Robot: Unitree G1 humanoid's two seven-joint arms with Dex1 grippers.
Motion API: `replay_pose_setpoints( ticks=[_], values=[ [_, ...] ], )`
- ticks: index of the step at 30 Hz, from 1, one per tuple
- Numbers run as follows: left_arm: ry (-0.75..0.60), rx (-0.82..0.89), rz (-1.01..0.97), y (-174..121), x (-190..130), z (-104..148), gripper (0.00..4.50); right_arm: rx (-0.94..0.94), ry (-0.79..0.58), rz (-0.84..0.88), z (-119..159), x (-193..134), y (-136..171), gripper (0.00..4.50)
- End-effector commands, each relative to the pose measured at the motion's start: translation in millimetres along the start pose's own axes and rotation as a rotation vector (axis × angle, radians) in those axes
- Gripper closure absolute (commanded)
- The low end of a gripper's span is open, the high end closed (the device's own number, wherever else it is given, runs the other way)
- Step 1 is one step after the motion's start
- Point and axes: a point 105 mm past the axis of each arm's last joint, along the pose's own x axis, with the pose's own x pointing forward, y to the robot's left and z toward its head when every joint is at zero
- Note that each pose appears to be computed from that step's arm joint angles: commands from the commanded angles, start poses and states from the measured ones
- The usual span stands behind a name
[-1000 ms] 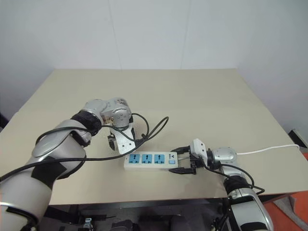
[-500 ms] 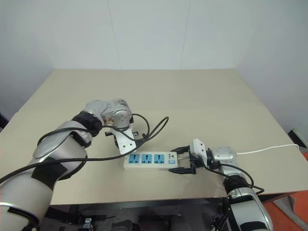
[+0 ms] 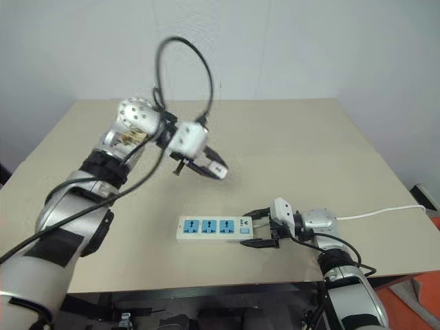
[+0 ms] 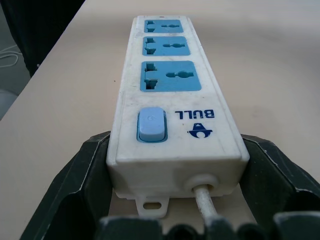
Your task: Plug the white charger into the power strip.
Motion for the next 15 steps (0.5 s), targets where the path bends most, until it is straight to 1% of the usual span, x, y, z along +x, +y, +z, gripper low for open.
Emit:
replay_pose_setpoints(
  ticks=[1, 4, 6, 8, 11, 15],
  values=[
    [-0.201, -0.257, 0.081, -14, -2, -3, 3.48, 0.069, 0.102, 0.028, -28, 0, 16, 1.09],
    [-0.255, -0.421, 0.114, -32, 6, -18, 3.48, 0.062, 0.108, 0.025, -29, 3, 15, 1.09],
    [-0.261, -0.46, 0.142, -40, 10, -25, 3.48, 0.062, 0.108, 0.022, -30, 4, 15, 1.09],
    [-0.276, -0.487, 0.182, -41, 13, -28, 3.48, 0.062, 0.105, 0.019, -30, 5, 15, 1.09],
    [-0.245, -0.511, 0.228, -42, 20, -37, 3.48, 0.062, 0.104, 0.014, -30, 6, 14, 1.09],
    [-0.191, -0.466, 0.232, -50, 30, -48, 3.48, 0.062, 0.104, 0.008, -31, 8, 14, 1.09]
  ],
)
